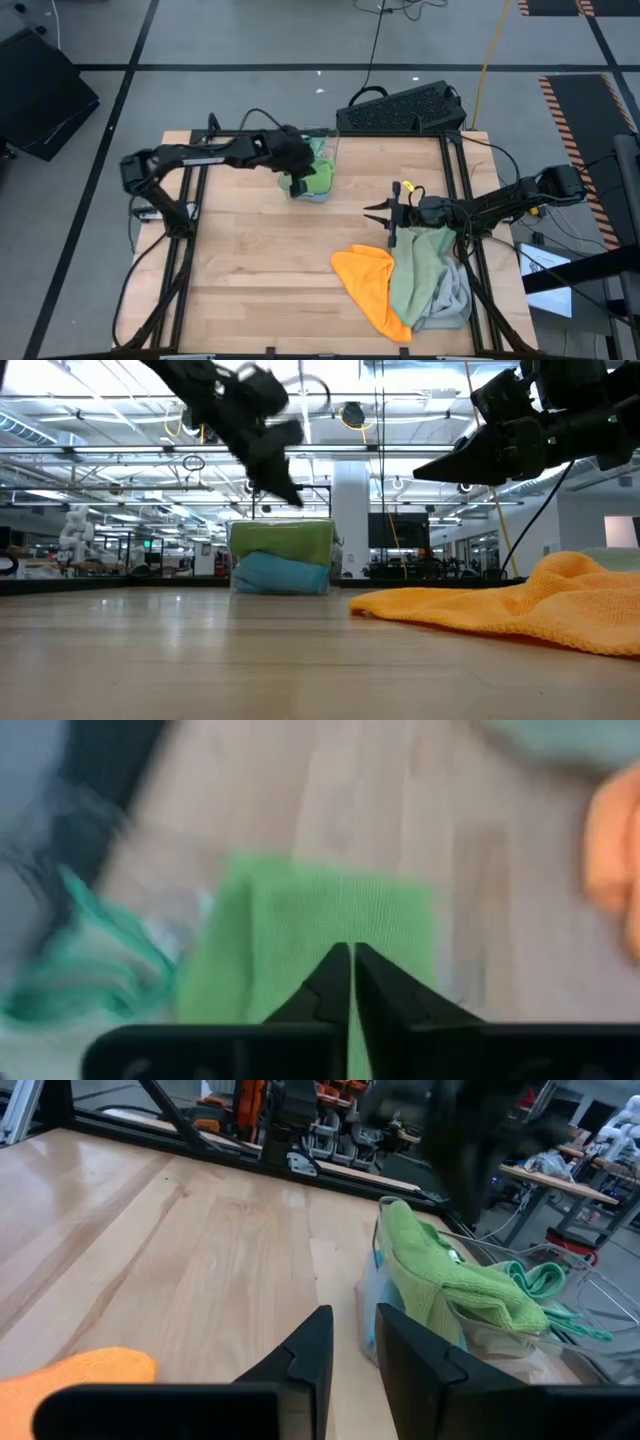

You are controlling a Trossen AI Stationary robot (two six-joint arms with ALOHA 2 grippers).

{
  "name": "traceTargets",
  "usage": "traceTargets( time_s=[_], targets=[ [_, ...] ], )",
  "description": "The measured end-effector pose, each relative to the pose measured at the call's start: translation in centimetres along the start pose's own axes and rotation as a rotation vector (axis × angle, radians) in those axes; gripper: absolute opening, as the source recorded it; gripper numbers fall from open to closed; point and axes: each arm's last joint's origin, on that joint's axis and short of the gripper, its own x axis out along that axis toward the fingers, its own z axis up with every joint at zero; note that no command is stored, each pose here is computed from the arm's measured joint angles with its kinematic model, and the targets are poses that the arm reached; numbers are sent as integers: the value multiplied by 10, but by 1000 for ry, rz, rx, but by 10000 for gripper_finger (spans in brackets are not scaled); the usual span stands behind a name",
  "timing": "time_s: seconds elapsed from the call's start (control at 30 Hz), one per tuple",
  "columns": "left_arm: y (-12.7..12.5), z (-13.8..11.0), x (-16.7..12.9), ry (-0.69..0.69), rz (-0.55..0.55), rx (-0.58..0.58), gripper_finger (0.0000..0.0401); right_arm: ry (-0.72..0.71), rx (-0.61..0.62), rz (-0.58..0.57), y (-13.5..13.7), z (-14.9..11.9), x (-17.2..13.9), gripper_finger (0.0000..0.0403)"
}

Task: Fold microfiber towels
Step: Put the folded green towel into the transparent bin

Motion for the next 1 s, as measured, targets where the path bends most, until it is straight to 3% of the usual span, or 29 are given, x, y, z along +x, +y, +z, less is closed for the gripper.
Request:
traceTargets(
  time_s=[0.3, 0.53, 0.67, 0.9, 1.0],
  targets=[
    [13, -32, 61, 197, -19, -86, 25, 13, 6, -3, -1, -2, 0, 73],
    [16, -43, 76, 234, -93, -128, 26, 15, 5, -3, -1, -2, 0, 73],
    [13, -34, 60, 194, -81, -109, 26, 16, 1, -3, -1, -2, 0, 73],
    [3, -6, 0, 98, 77, -65, 26, 16, 1, -3, -1, -2, 0, 73],
    [-2, -7, -24, 136, 119, -54, 26, 15, 1, -3, -1, -2, 0, 73]
  ],
)
